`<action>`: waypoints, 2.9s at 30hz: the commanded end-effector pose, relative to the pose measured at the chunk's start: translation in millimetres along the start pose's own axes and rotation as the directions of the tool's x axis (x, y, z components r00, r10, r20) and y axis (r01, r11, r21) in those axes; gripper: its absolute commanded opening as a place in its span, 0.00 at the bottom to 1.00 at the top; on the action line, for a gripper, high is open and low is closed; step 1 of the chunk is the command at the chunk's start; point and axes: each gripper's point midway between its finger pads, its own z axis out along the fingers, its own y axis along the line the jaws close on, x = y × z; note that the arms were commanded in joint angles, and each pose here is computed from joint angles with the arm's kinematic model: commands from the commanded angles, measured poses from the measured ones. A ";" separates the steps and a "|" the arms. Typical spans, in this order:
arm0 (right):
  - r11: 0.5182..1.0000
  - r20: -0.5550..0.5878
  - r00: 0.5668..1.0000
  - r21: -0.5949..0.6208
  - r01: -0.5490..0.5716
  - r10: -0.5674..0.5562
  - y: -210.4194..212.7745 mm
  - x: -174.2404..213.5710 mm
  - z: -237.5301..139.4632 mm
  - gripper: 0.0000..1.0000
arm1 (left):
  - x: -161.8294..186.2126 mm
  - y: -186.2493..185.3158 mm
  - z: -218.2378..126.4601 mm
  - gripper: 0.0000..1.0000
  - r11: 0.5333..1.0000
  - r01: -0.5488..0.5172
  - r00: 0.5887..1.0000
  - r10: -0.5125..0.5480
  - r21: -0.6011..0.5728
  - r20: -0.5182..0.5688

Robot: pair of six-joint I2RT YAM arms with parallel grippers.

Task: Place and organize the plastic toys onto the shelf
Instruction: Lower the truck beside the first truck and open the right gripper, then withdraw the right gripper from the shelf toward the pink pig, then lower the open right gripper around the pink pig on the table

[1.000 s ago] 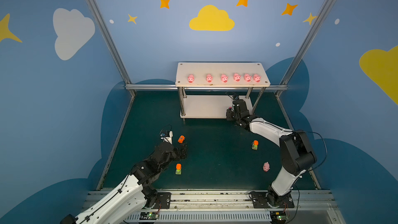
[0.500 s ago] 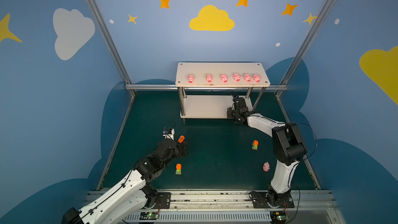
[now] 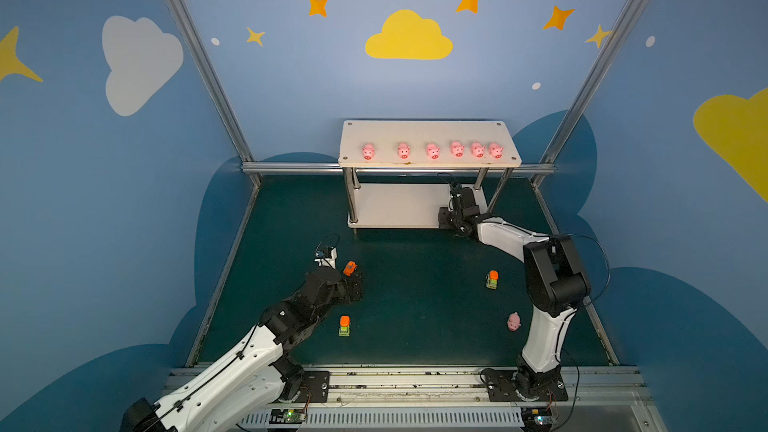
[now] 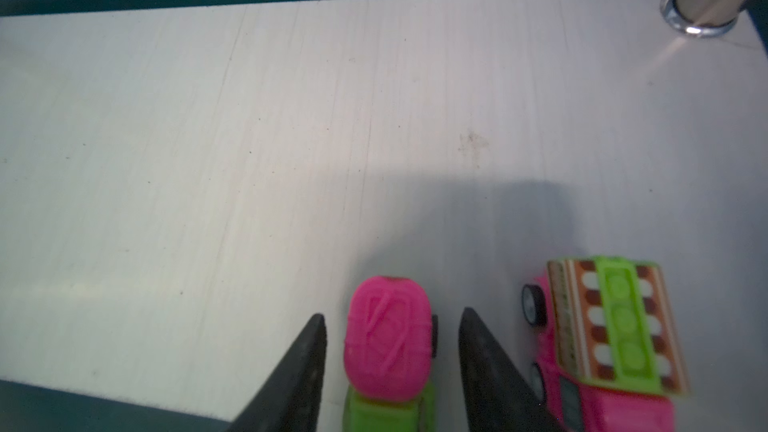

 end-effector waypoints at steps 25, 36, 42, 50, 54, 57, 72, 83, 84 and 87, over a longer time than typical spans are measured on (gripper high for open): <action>0.975 -0.200 0.977 0.220 -0.033 0.078 -36.6 94.9 -168.5 0.60 | 0.2 -9.3 -1.8 1.00 0.994 0.041 0.998 -0.046 0.099 0.041; 0.868 -0.285 0.883 0.442 -0.225 0.374 -103.3 179.5 -224.5 0.60 | 27.3 -33.7 20.0 1.00 0.971 0.106 0.992 -0.089 0.214 -0.089; 0.793 -0.289 0.795 0.496 -0.353 0.534 -121.0 214.1 -225.4 0.64 | 25.4 -37.5 19.8 1.00 0.968 0.108 0.992 -0.089 0.226 -0.093; 0.731 -0.301 0.709 0.527 -0.433 0.637 -134.6 237.7 -225.7 0.65 | 32.8 -30.2 22.2 1.00 0.973 0.111 0.991 -0.092 0.203 -0.099; 0.708 -0.326 0.661 0.537 -0.458 0.676 -134.4 249.4 -227.8 0.65 | 33.1 -29.2 23.2 1.00 0.974 0.109 0.991 -0.091 0.197 -0.098; 0.701 -0.340 0.641 0.537 -0.469 0.689 -132.3 259.1 -227.7 0.65 | 33.3 -29.2 24.5 1.00 0.975 0.107 0.991 -0.089 0.195 -0.099; 0.703 -0.338 0.641 0.529 -0.476 0.689 -131.5 261.3 -227.5 0.65 | 37.0 -28.3 26.1 1.00 0.977 0.103 0.990 -0.082 0.188 -0.113; 0.684 -0.300 0.646 0.536 -0.494 0.702 -134.5 259.9 -232.5 0.66 | 37.6 -24.6 23.9 1.00 0.978 0.096 0.992 -0.078 0.184 -0.102; 0.685 -0.301 0.647 0.536 -0.493 0.701 -134.8 260.6 -231.8 0.66 | 37.9 -24.6 24.4 1.00 0.979 0.095 0.992 -0.077 0.183 -0.103; 0.677 -0.306 0.639 0.556 -0.482 0.706 -136.3 262.6 -232.3 0.67 | 39.5 -23.6 26.1 1.00 0.980 0.088 0.992 -0.070 0.177 -0.108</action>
